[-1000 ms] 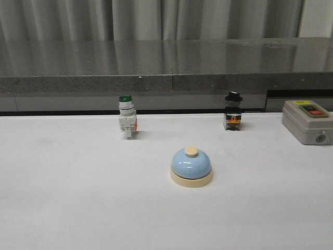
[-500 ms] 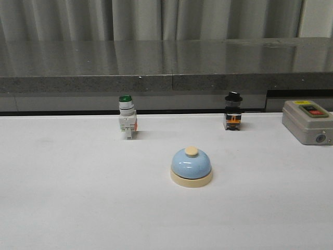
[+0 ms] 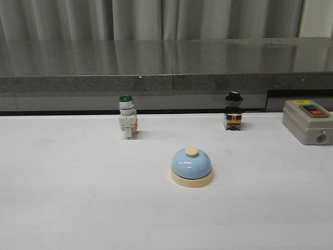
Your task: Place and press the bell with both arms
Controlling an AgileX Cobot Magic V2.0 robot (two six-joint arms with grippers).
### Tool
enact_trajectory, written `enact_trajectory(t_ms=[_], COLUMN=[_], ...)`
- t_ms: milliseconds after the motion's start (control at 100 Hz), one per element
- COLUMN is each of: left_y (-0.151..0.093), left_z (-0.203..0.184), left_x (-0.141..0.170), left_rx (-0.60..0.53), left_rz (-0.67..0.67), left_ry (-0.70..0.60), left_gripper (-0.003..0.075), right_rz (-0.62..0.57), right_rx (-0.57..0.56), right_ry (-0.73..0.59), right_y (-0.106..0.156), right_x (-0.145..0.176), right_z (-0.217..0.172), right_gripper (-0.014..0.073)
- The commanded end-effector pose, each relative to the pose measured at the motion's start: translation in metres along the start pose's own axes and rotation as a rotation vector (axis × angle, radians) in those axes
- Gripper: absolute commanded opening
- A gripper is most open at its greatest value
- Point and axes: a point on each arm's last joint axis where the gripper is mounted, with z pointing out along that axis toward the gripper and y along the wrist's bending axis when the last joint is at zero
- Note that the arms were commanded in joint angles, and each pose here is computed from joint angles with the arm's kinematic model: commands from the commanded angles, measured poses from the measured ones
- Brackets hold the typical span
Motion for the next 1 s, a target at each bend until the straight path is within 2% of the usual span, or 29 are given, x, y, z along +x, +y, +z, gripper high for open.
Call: enact_trajectory(t_ms=[0, 260, 460, 750, 990], left_y=[0.001, 0.001, 0.001, 0.001, 0.001], left_z=[0.001, 0.001, 0.001, 0.001, 0.001], left_x=[0.01, 0.01, 0.01, 0.01, 0.01], left_rx=[0.001, 0.001, 0.001, 0.001, 0.001], left_rz=[-0.007, -0.007, -0.007, -0.007, -0.007], left_ry=[-0.054, -0.054, -0.054, -0.054, -0.054], left_gripper=[-0.0021, -0.0021, -0.0021, -0.0021, -0.0021], right_rz=[0.01, 0.029, 0.03, 0.037, 0.155], right_rx=[0.002, 0.032, 0.054, 0.055, 0.013], right_ry=[-0.064, 0.266, 0.543, 0.663, 0.723], right_y=[0.001, 0.001, 0.0, 0.0, 0.009], right_x=[-0.033, -0.084, -0.095, -0.081, -0.07], right_z=[0.002, 0.021, 0.044, 0.073, 0.105], right_gripper=[-0.0064, -0.0064, -0.0064, -0.0064, -0.0064])
